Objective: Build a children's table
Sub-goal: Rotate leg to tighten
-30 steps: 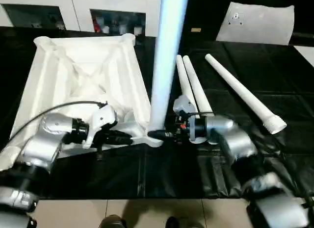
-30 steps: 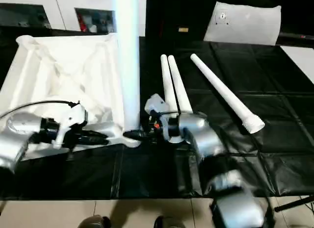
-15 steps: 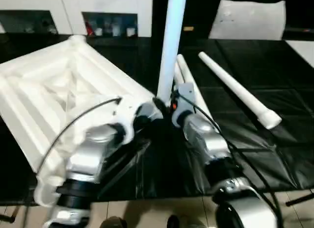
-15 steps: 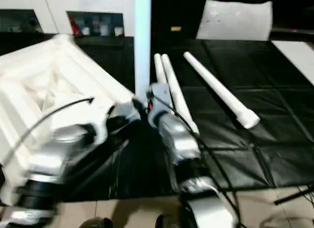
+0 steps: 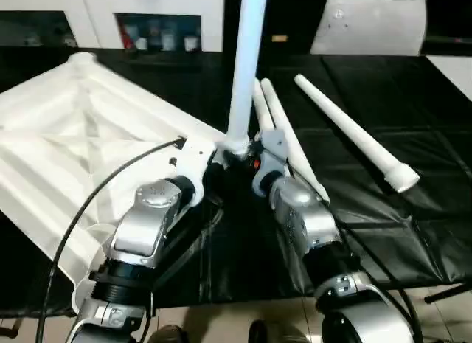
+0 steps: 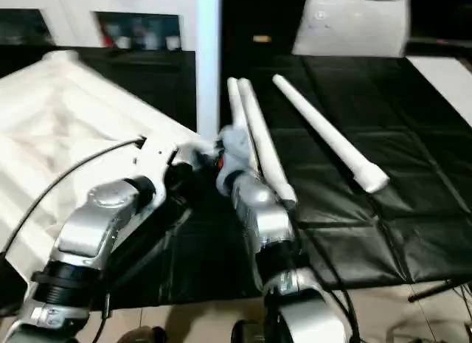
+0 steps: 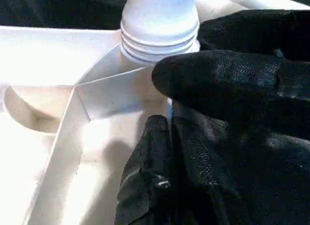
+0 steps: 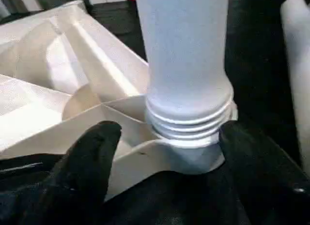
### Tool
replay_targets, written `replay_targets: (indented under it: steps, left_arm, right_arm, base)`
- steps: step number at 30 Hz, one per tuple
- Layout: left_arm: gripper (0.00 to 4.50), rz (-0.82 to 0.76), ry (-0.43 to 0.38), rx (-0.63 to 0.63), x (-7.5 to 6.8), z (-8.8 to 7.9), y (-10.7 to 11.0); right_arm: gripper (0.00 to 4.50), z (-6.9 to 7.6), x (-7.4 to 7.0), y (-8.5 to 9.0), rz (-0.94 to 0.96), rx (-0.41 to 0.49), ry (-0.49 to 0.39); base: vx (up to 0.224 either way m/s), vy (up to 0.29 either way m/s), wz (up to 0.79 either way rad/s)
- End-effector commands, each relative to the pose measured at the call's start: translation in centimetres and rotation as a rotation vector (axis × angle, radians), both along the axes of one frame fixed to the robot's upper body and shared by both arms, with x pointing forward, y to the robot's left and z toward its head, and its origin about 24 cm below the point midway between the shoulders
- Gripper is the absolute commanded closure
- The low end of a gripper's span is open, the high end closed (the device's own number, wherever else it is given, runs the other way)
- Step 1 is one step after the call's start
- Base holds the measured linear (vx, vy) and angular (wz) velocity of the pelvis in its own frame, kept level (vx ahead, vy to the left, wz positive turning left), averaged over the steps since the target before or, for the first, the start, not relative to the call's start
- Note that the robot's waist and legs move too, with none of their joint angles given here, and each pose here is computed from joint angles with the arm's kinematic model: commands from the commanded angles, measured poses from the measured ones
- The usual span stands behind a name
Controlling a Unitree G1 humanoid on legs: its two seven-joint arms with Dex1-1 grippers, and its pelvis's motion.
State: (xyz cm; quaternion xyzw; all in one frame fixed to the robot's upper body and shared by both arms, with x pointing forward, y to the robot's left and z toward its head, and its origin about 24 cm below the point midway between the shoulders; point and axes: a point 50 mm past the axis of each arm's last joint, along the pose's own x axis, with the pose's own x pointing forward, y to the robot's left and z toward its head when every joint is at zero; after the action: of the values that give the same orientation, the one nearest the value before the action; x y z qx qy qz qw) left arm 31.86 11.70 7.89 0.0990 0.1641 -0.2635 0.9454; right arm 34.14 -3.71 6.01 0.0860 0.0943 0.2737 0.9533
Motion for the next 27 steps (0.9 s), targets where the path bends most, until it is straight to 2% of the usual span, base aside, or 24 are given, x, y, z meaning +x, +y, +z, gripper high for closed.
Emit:
replay_targets:
  steps: [1,2,4,5,6,9,10,15,16,17,18,19,20,23,24,27]
  left_arm:
    - [4.5,-0.051,-0.054,0.01,0.5,0.4,0.0]
    - [4.5,-0.059,-0.06,0.011,0.6,0.4,0.1]
    - [4.5,-0.059,-0.06,0.011,0.6,0.4,0.1]
    - [4.5,-0.069,-0.078,0.009,0.8,0.5,0.2]
    - [4.5,-0.072,-0.083,0.008,0.9,0.6,0.2]
    - [4.5,-0.055,-0.102,-0.082,1.4,1.1,0.3]
    - [4.08,-0.064,-0.108,-0.124,1.5,1.5,0.3]
    - [3.78,-0.067,-0.143,-0.197,1.4,2.7,0.4]
    - [3.6,-0.035,-0.145,-0.188,1.3,3.0,1.5]
    - [3.6,-0.032,-0.145,-0.185,1.3,3.0,1.6]
    - [3.6,-0.012,-0.146,-0.168,1.2,3.1,2.3]
    - [3.6,0.035,-0.152,-0.099,1.1,3.3,3.9]
    - [3.6,0.035,-0.152,-0.099,1.1,3.3,3.9]
    - [3.6,0.17,-0.143,0.062,0.2,3.9,8.1]
    - [3.76,0.214,-0.136,0.167,-0.6,4.4,10.1]
    - [3.95,0.289,-0.128,0.356,-2.1,5.5,13.5]
  right_arm:
    - [0.57,1.4,-0.3,0.1,0.04,0.114,-0.045]
    - [0.48,2.0,-0.3,-0.7,0.046,0.133,-0.068]
    - [0.33,2.0,-0.3,-0.7,0.046,0.133,-0.068]
    - [0.23,2.8,-0.3,-1.9,0.052,0.15,-0.103]
    - [0.05,3.0,-0.4,-2.2,0.053,0.151,-0.112]
    - [0.05,3.9,-0.7,-4.3,0.045,0.098,-0.197]
    - [0.0,4.2,-1.0,-4.8,0.053,0.101,-0.209]
    - [0.0,4.4,-1.6,-5.6,0.037,0.1,-0.186]
    - [0.0,3.8,-2.1,-5.7,0.037,0.05,-0.136]
    - [0.0,3.8,-2.2,-5.7,0.04,0.047,-0.132]
    - [0.0,3.5,-2.5,-5.5,0.065,0.031,-0.111]
    - [0.0,3.2,-3.3,-4.9,0.126,0.004,-0.087]
    - [0.0,3.2,-3.3,-4.9,0.126,0.004,-0.087]
    - [0.0,2.5,-5.0,-3.4,0.274,-0.071,-0.074]
    - [0.0,2.2,-5.5,-2.7,0.311,-0.089,-0.057]
    - [0.0,1.6,-6.1,-1.7,0.349,-0.123,-0.025]
  base:
    - [0.0,0.0,0.0]
    - [0.0,0.0,0.0]
    - [0.0,0.0,0.0]
    - [0.0,0.0,0.0]
    - [0.0,0.0,0.0]
    - [0.0,0.0,0.0]
    - [0.0,0.0,0.0]
    - [0.0,0.0,0.0]
    - [0.0,0.0,0.0]
    - [0.0,0.0,0.0]
    - [0.0,0.0,0.0]
    - [0.0,0.0,0.0]
    - [0.0,0.0,0.0]
    - [0.0,0.0,0.0]
    - [0.0,0.0,0.0]
    - [0.0,0.0,0.0]
